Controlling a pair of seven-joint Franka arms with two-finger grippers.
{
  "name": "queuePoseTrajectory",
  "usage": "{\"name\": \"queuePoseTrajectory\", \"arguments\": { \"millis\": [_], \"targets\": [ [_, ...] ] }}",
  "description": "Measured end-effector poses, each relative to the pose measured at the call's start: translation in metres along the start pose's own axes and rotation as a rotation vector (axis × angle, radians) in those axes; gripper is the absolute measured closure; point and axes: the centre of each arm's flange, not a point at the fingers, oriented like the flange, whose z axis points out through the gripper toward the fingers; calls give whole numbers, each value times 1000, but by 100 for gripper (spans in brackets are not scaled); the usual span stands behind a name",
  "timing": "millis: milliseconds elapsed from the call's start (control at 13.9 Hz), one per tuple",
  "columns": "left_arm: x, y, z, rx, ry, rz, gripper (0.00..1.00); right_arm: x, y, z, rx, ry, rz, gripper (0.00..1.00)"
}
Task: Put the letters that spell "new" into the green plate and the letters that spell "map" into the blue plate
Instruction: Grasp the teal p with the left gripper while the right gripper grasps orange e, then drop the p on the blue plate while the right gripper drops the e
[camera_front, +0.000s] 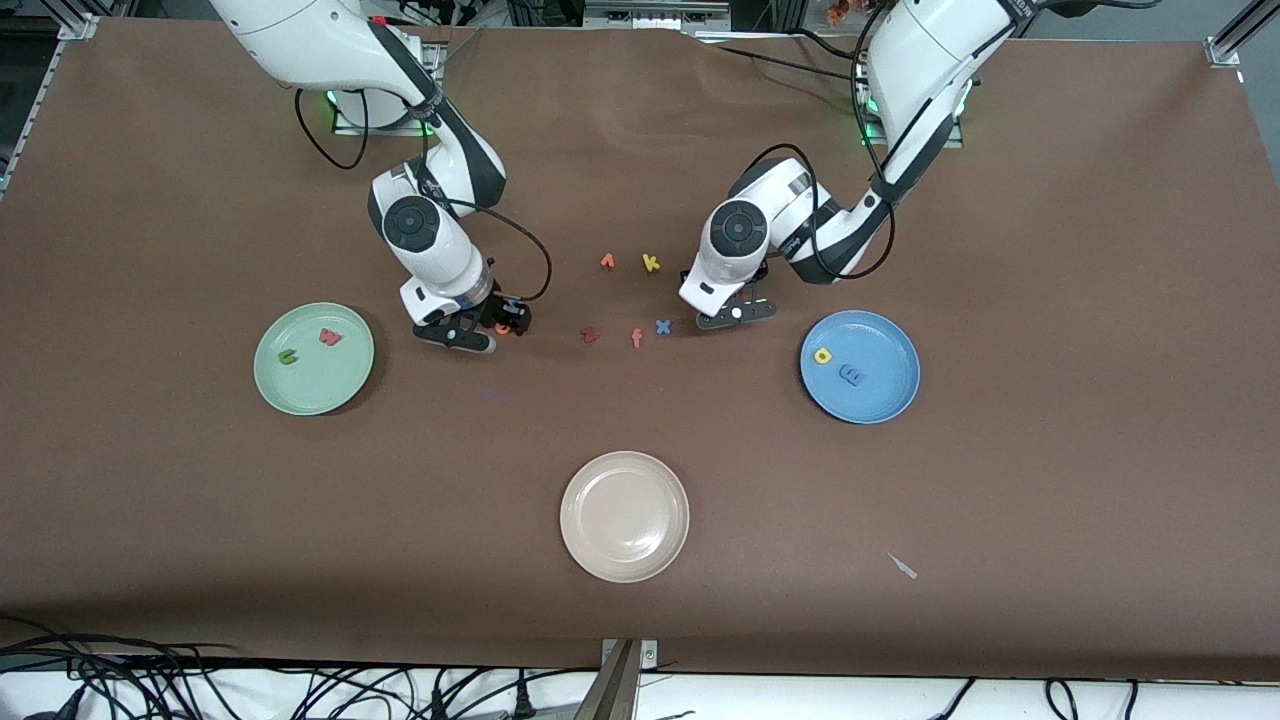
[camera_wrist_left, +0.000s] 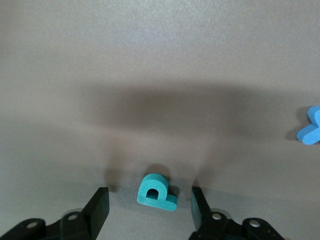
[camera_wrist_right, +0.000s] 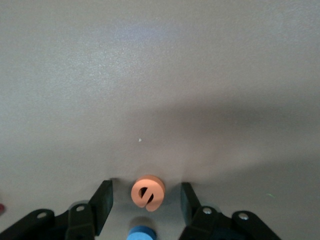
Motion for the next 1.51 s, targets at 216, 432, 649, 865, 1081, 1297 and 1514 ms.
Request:
{"name": "queuePoseTrajectory", "arguments": {
  "millis": [216, 432, 649, 865, 1081, 1297, 1514],
  "targets": [
    [-1, 2, -1, -10, 5, 3, 48, 0, 3, 1, -5, 0, 0, 48],
    [-1, 2, -4, -11, 7, 3, 65, 0, 0, -1, 0, 9, -9, 64],
    [0, 2, -5, -11, 9, 1, 67, 0, 0, -2, -1, 11, -13, 69],
    [0, 1, -5, -11, 9, 0, 67, 0, 0, -3, -2, 13, -18, 69],
    [5, -2, -9, -15, 12, -9, 67, 5, 5, -5, -15, 14, -42, 70],
    [12, -8, -28, 18, 10, -22, 67, 25, 30, -22, -64, 2, -97, 70],
    [19, -9, -62, 62, 9, -28, 67, 51, 65, -59, -98, -18, -166, 70]
  ]
}}
